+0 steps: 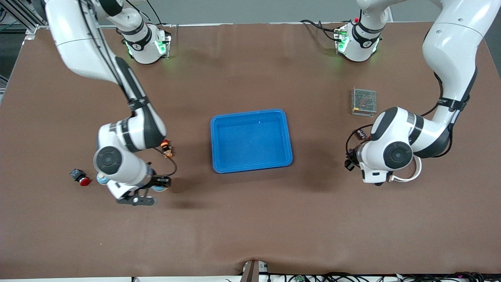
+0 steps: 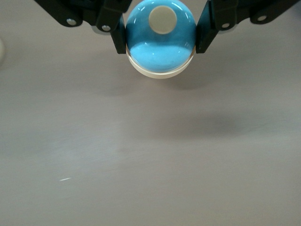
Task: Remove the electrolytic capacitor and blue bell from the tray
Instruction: 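Place the bell beside the first bell while the left gripper carries the capacitor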
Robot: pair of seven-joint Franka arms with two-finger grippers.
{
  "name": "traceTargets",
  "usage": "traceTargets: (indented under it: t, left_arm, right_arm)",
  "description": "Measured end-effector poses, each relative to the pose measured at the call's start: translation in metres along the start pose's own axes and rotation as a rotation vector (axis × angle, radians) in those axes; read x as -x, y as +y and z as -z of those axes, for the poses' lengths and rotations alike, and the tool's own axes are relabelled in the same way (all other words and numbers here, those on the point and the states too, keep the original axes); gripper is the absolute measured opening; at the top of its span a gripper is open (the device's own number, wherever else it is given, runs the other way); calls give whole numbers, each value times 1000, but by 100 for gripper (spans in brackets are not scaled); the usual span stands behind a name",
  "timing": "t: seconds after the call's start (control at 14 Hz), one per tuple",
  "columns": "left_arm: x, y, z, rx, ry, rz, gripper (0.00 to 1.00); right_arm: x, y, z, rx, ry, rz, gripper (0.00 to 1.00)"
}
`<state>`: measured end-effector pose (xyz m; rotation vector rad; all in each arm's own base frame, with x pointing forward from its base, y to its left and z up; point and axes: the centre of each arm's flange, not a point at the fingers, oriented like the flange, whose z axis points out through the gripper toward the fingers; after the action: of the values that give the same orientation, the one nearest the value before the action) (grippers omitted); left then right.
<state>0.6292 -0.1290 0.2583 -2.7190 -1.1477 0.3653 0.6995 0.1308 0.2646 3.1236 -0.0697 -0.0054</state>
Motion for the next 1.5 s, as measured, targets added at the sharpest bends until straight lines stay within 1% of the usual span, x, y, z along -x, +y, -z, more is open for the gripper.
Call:
traceTargets:
  t: [0.14, 0.29, 0.5, 0.64, 0.79, 1.07, 1.5]
  left_arm:
    - [-26, -16, -9, -5, -10, -70, 34]
    - [-45, -28, -15, -4, -18, -117, 34]
    - [-62, -36, -31, -33, 14, -169, 34]
    - [-73, -42, -46, -55, 13, -221, 34]
    - [-85, -50, -57, -66, 3, -256, 34]
    - [-91, -55, -66, -70, -13, -270, 34]
    - [-92, -52, -83, -61, -28, -273, 34]
  right_arm:
    - [-6, 33, -3, 1, -5, 18, 64]
    - [-6, 46, -10, 2, -12, 30, 64]
    - [1, 61, -36, -2, 8, 45, 64]
    - [10, 69, -57, -5, 21, 59, 64]
    - [19, 75, -73, -1, 17, 68, 64]
    - [25, 81, -79, 8, 5, 74, 64]
    - [30, 82, -80, 8, 11, 77, 64]
